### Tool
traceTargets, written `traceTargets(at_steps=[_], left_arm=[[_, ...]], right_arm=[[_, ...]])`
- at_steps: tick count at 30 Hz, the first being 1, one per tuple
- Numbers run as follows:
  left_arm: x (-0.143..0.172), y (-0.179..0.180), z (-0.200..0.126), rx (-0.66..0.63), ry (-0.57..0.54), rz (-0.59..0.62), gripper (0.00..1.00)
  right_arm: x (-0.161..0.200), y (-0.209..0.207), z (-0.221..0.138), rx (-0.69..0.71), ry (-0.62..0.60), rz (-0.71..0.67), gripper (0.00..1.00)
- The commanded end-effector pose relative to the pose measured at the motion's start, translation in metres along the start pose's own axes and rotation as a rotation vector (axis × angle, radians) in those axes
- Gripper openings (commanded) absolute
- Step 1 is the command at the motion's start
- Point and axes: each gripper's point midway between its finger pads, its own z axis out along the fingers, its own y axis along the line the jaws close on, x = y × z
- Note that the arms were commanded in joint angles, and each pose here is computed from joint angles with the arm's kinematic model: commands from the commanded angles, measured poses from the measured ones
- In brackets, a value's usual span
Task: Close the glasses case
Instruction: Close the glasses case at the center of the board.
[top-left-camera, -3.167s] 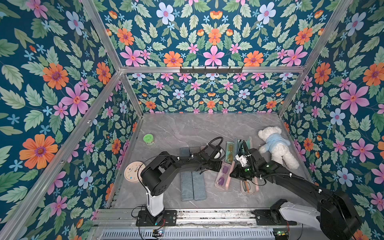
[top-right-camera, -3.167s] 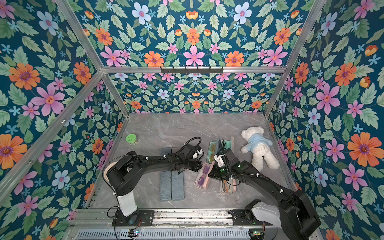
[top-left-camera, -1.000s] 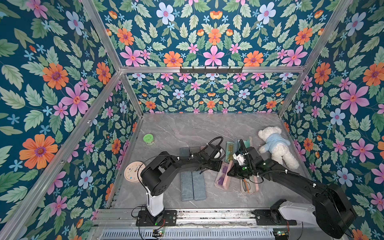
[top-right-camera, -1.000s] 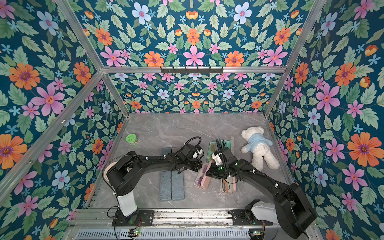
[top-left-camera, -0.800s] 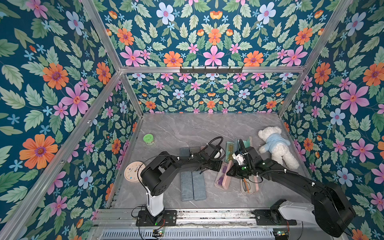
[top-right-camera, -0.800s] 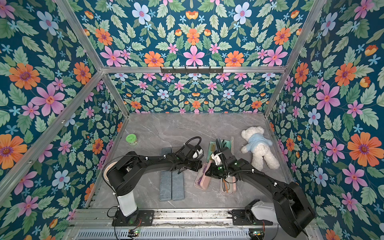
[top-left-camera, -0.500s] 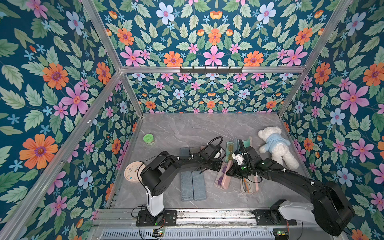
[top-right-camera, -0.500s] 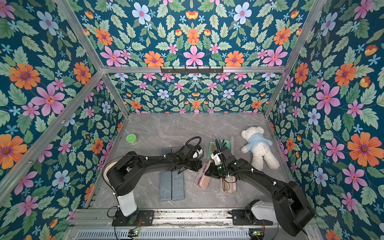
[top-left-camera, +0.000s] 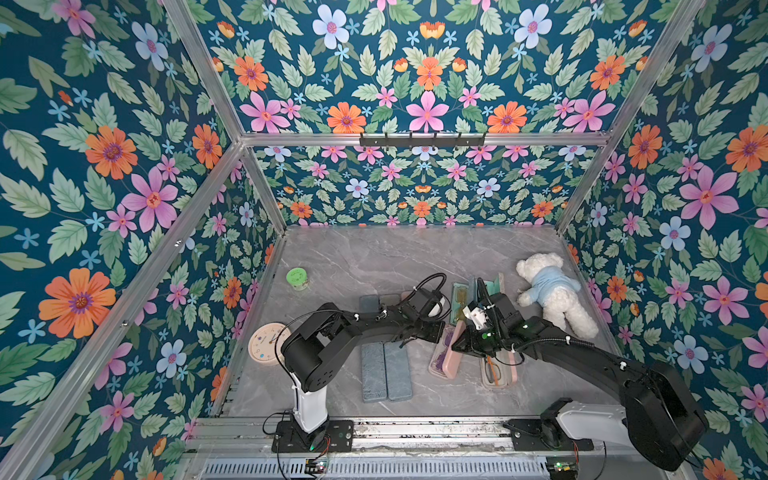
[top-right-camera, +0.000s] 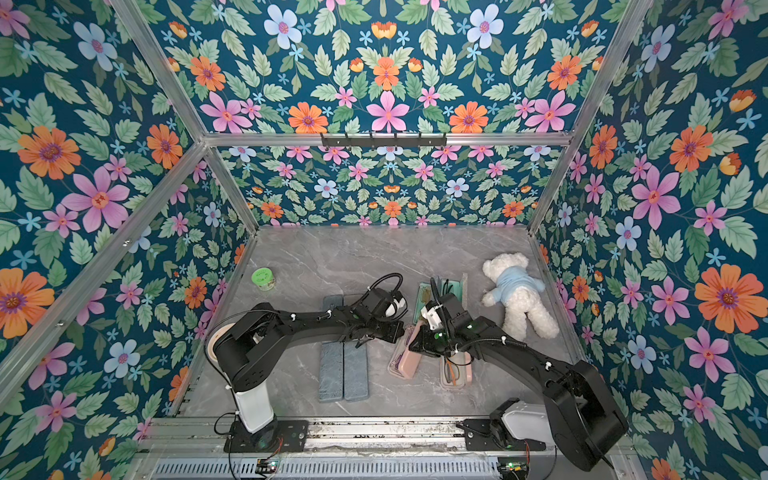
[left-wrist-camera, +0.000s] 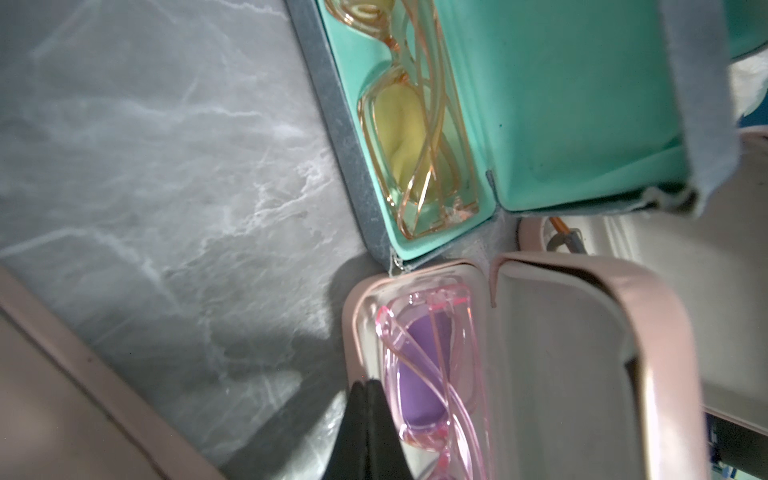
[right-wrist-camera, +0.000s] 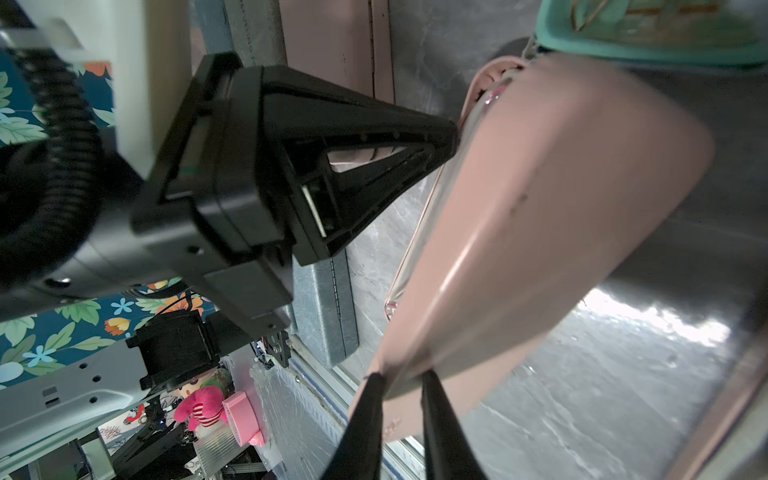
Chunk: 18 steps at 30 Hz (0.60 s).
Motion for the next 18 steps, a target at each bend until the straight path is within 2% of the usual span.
traceTargets(at_steps=[1,18], left_arm=[[-0.0011,-0.0052,-0.0003,0.02,-0.003,0.021,0.05],[-0.0009,-0.0052,-0.0005,0.02,-0.002,0.022,0.05]], right_arm=[[-0.0031,-0.0072,0.0013,0.039,-0.018,0.007,0.19],[-0.0051,-0.0069,0.0045,0.044,-0.007,0.007,0.2]])
